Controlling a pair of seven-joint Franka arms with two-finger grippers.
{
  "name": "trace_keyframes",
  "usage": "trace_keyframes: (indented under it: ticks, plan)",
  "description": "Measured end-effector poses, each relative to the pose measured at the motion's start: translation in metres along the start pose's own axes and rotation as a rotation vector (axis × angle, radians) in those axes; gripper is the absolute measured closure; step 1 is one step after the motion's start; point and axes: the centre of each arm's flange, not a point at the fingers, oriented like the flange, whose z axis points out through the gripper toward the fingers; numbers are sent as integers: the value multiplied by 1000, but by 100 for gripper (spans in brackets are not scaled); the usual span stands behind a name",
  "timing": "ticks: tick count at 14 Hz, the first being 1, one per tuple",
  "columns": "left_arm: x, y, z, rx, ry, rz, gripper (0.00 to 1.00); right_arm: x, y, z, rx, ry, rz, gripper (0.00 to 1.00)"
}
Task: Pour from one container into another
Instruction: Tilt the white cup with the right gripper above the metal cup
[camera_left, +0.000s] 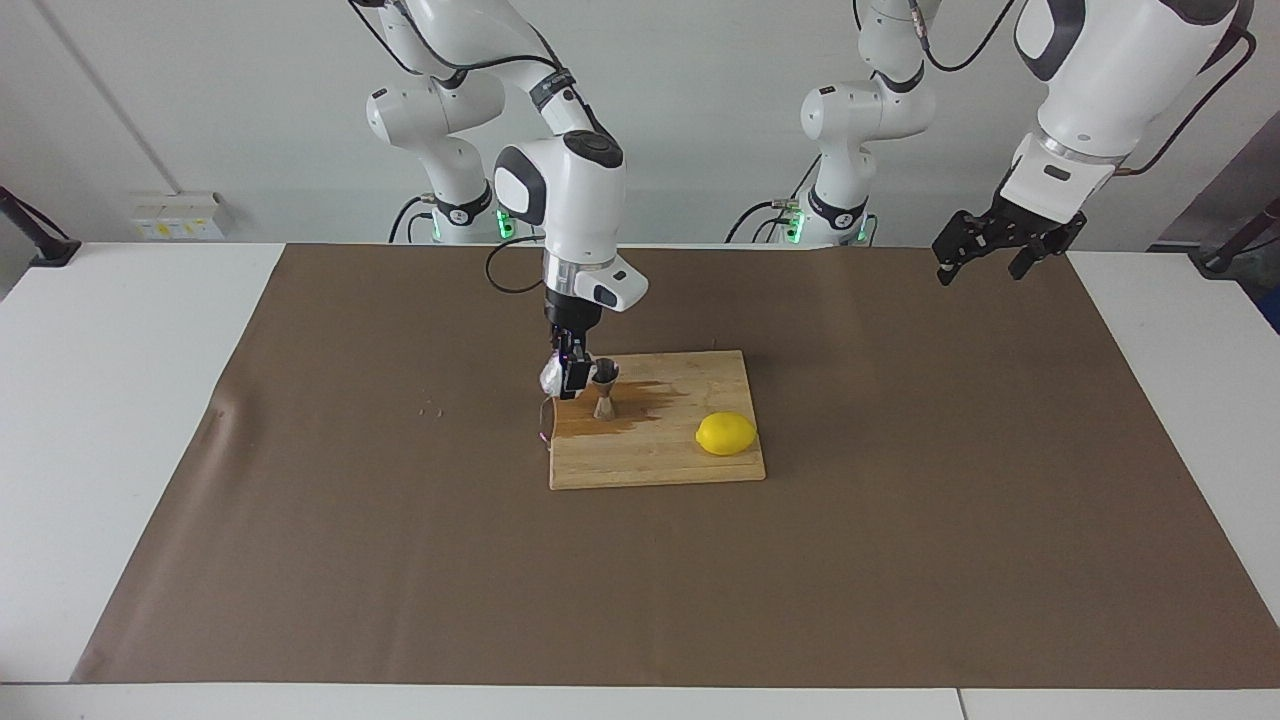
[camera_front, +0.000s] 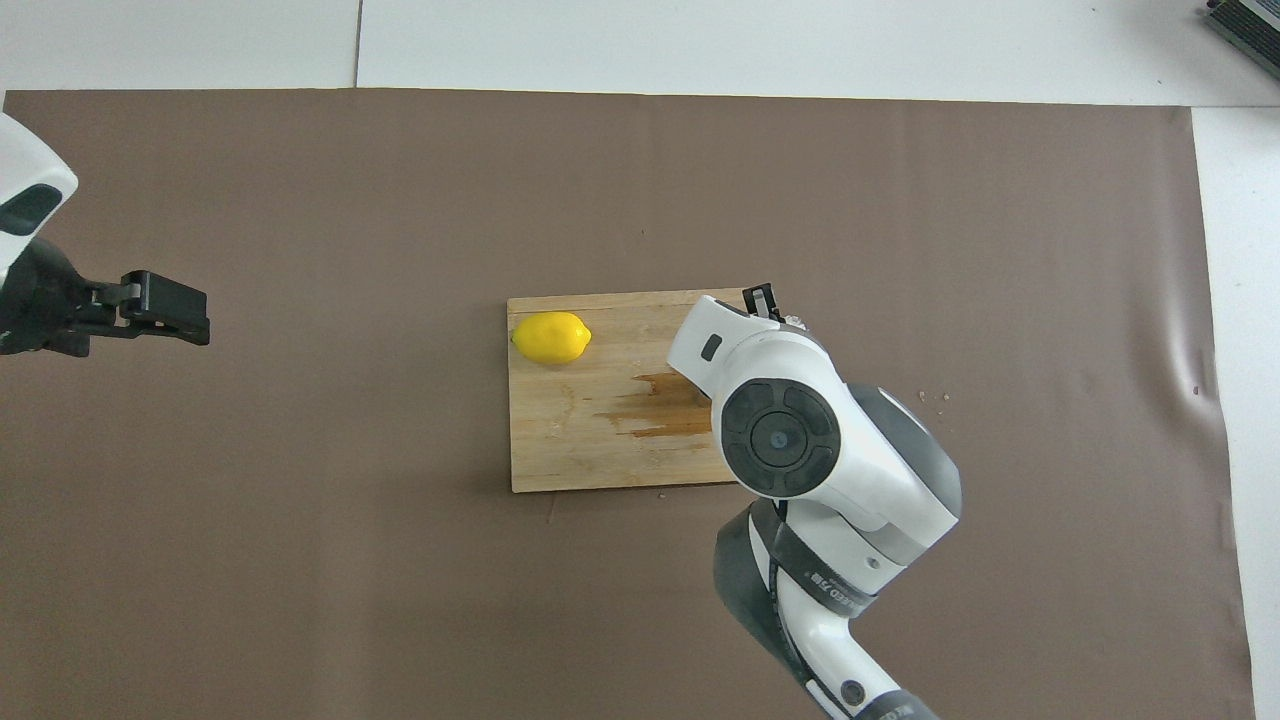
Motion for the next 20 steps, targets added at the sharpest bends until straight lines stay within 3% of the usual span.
trace_keyframes:
  ticks: [8,20]
  plan:
    - [0,0,0,0,0,0,0,10,-2,0,-49,-86,-89,49]
    - [0,0,0,0,0,0,0,26,-15,-12,-42,-183,-119,49]
